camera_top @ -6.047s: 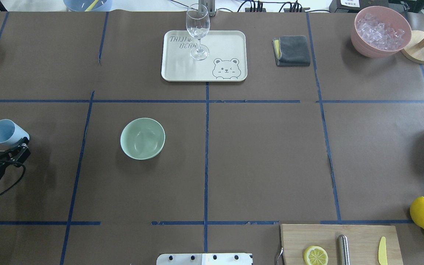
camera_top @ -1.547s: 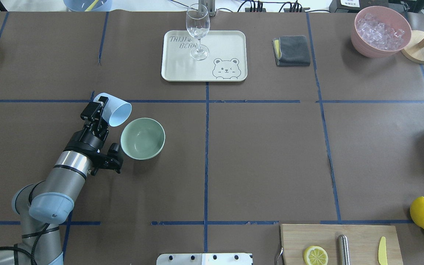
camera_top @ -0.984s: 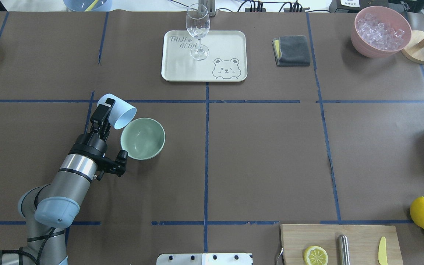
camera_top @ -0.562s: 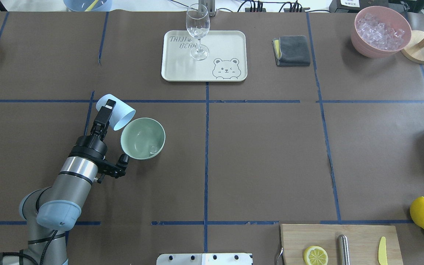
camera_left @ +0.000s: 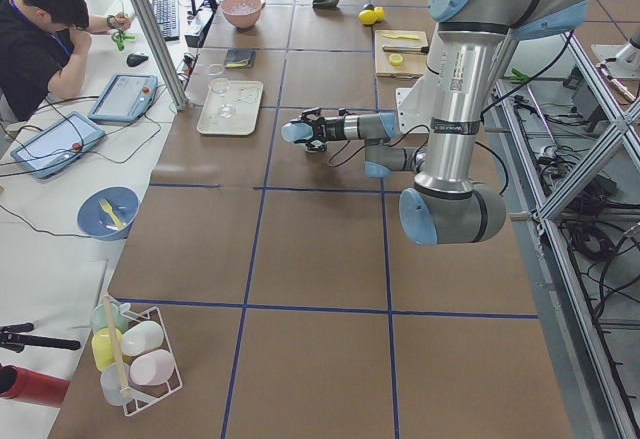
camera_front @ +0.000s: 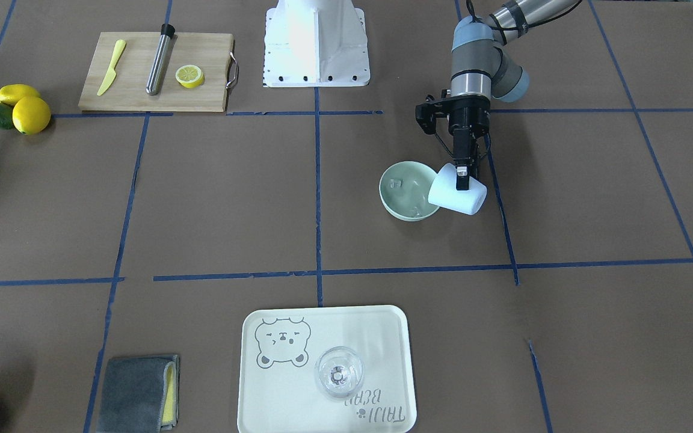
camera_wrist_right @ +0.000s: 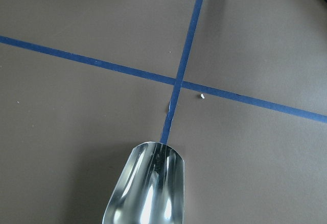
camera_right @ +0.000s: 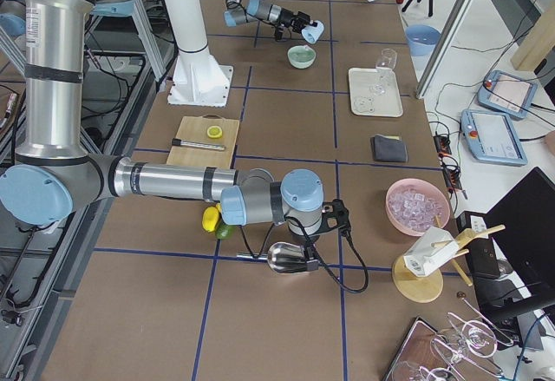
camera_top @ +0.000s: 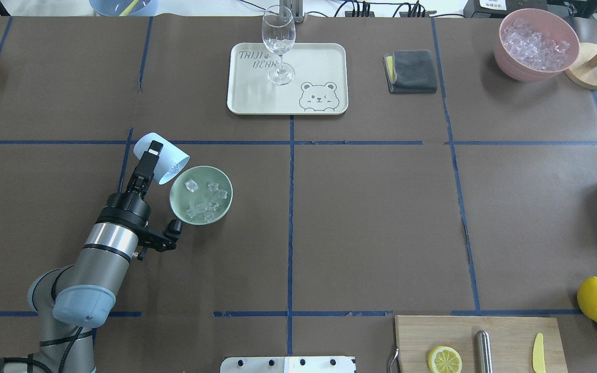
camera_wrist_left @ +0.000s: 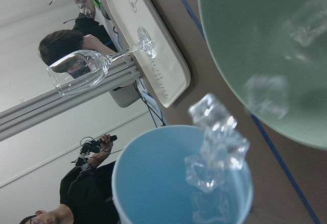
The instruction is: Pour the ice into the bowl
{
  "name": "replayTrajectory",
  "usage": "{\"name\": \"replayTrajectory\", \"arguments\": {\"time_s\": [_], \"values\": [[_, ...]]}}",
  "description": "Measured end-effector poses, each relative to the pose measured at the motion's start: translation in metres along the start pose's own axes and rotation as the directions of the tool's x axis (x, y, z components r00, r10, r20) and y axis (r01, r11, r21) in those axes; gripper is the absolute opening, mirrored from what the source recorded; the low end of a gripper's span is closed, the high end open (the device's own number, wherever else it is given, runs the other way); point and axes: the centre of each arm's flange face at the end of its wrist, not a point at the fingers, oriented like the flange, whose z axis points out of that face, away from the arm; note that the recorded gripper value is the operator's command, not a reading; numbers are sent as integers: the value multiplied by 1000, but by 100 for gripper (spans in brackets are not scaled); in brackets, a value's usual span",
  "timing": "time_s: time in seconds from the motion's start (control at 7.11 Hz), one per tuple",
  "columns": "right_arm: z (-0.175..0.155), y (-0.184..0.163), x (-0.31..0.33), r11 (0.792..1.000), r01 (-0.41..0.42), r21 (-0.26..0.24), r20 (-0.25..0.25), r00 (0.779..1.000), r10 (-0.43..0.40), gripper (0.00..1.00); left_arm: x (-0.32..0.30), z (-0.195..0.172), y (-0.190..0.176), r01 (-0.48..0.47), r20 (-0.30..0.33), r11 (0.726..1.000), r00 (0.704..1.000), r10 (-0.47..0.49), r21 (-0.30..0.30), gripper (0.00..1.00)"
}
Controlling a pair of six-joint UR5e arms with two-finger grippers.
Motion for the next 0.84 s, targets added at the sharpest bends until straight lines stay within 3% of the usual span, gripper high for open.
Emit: {"name": "replayTrajectory", "arguments": {"time_s": [0.42, 0.84], "values": [[-1, 0, 1, 1000, -3, 3, -1, 1000, 3, 100, -3, -6, 0, -40, 18, 999, 999, 41, -32, 0], [-2, 1, 2, 1000, -5, 4, -1, 1000, 5, 100, -9, -10, 1, -5, 37, 999, 999, 6, -33, 0]]}}
